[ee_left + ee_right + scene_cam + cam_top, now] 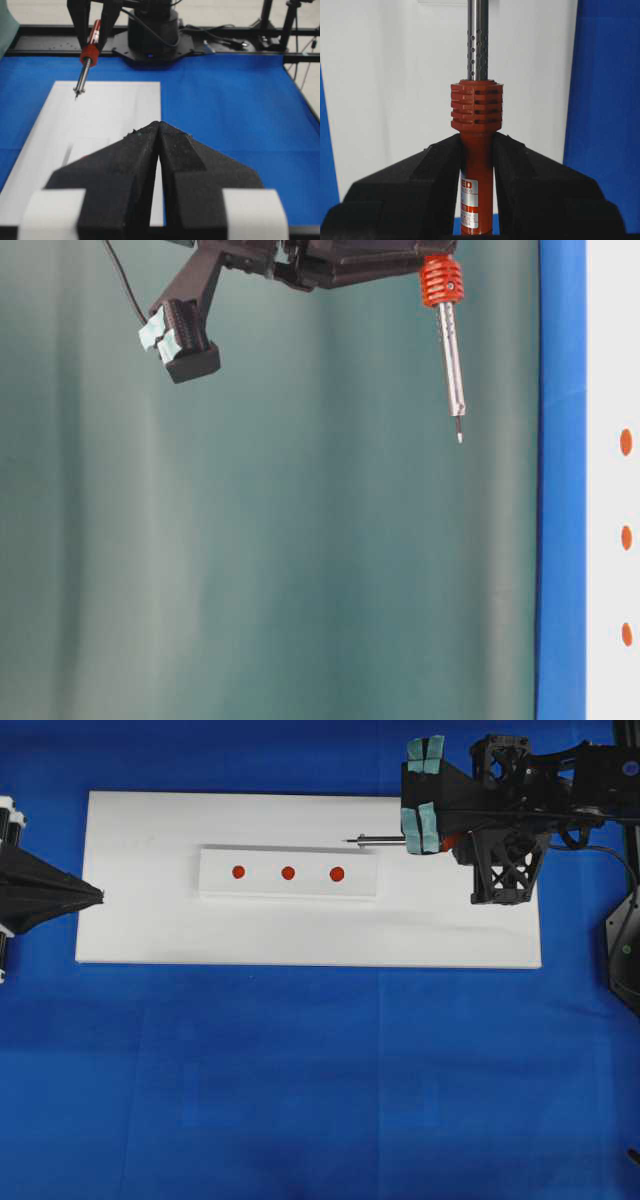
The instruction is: Touch the tip of the soldering iron to the mark.
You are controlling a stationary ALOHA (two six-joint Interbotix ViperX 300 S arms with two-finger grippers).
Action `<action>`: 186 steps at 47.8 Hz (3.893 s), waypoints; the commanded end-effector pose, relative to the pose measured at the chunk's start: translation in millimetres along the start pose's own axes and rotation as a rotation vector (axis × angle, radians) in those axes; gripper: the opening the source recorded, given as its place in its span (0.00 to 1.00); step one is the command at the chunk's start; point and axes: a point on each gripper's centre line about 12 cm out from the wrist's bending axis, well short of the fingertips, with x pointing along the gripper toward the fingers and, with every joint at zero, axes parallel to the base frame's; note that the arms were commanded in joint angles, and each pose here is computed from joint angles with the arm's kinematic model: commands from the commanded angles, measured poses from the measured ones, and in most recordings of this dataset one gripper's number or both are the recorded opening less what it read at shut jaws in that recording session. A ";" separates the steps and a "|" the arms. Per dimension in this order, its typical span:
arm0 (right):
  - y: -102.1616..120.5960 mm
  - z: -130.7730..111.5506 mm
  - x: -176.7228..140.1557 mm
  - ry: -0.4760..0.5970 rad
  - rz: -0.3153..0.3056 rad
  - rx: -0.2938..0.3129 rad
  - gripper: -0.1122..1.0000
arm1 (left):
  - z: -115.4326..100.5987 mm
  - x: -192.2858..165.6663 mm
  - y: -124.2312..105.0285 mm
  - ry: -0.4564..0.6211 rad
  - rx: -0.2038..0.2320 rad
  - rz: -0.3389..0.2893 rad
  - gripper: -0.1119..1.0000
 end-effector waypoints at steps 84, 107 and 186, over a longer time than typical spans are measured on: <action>6.2 1.4 89.2 0.137 0.020 -0.025 0.16 | 3.5 1.5 0.5 -0.006 0.003 0.003 0.10; 6.3 0.9 88.6 0.140 0.022 -0.026 0.16 | 3.8 1.5 0.5 -0.009 0.003 0.003 0.10; 22.8 15.8 -20.0 0.021 -0.030 0.037 0.16 | 5.0 1.6 0.5 -0.015 0.002 0.003 0.10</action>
